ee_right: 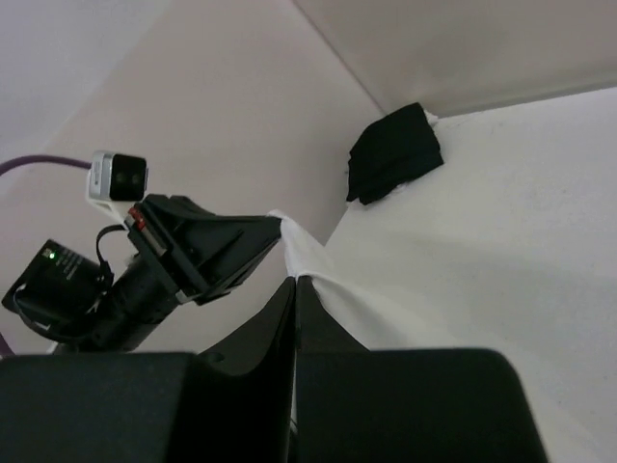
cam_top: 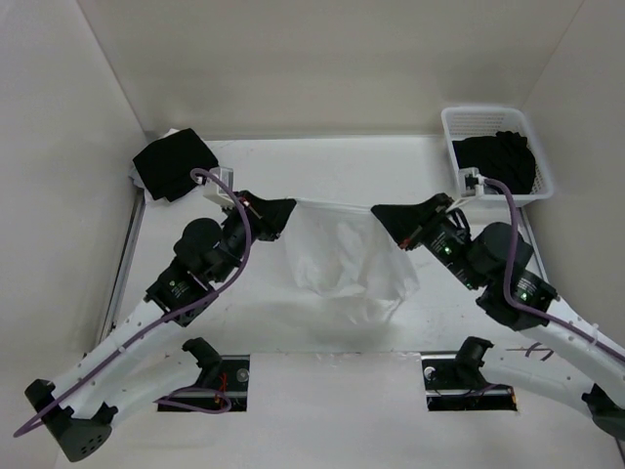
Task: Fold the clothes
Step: Flatten the tank top out
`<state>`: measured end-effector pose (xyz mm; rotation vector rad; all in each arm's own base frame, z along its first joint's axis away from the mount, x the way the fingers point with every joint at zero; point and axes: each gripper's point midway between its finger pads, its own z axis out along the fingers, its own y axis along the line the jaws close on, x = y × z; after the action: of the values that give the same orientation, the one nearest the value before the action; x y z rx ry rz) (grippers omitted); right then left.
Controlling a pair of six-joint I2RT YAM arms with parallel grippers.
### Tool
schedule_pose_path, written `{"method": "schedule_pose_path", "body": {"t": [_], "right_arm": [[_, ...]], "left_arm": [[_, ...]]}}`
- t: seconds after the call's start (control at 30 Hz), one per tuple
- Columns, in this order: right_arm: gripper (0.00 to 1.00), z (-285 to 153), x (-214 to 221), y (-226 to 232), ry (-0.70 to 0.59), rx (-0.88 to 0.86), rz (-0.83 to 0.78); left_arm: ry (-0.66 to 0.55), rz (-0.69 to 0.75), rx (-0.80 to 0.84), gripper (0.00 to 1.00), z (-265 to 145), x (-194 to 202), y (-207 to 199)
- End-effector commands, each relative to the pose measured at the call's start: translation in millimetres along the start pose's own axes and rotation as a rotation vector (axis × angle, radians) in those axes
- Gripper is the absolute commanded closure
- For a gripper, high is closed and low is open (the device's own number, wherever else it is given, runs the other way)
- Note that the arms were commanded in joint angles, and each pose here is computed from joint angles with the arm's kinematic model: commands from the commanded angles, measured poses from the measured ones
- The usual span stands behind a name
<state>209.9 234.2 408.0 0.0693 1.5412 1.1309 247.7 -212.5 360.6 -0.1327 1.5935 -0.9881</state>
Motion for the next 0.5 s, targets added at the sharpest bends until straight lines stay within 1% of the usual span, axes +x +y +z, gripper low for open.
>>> {"method": "schedule_pose_path", "body": {"t": [0.0,0.1,0.2,0.27,0.37,0.47], "right_arm": [[0.97,7,28,-17,0.110,0.079,-0.082],[0.97,29,33,-35,0.120,0.125,-0.107],[0.97,57,19,-51,0.099,0.145,-0.126],[0.98,75,0,-56,0.080,0.136,-0.125],[0.98,95,-32,-36,0.050,0.080,-0.131],[0.97,99,-63,-11,0.007,0.044,-0.182]], "left_arm": [[-0.012,-0.011,-0.006,1.00,-1,-8,-5],[-0.013,-0.007,-0.033,1.00,10,-6,3],[-0.056,-0.003,-0.059,1.00,29,-15,14],[-0.082,-0.012,-0.069,1.00,43,-25,20],[-0.131,-0.042,-0.044,1.00,58,-52,11],[-0.184,-0.041,0.011,1.00,51,-79,-13]]}}
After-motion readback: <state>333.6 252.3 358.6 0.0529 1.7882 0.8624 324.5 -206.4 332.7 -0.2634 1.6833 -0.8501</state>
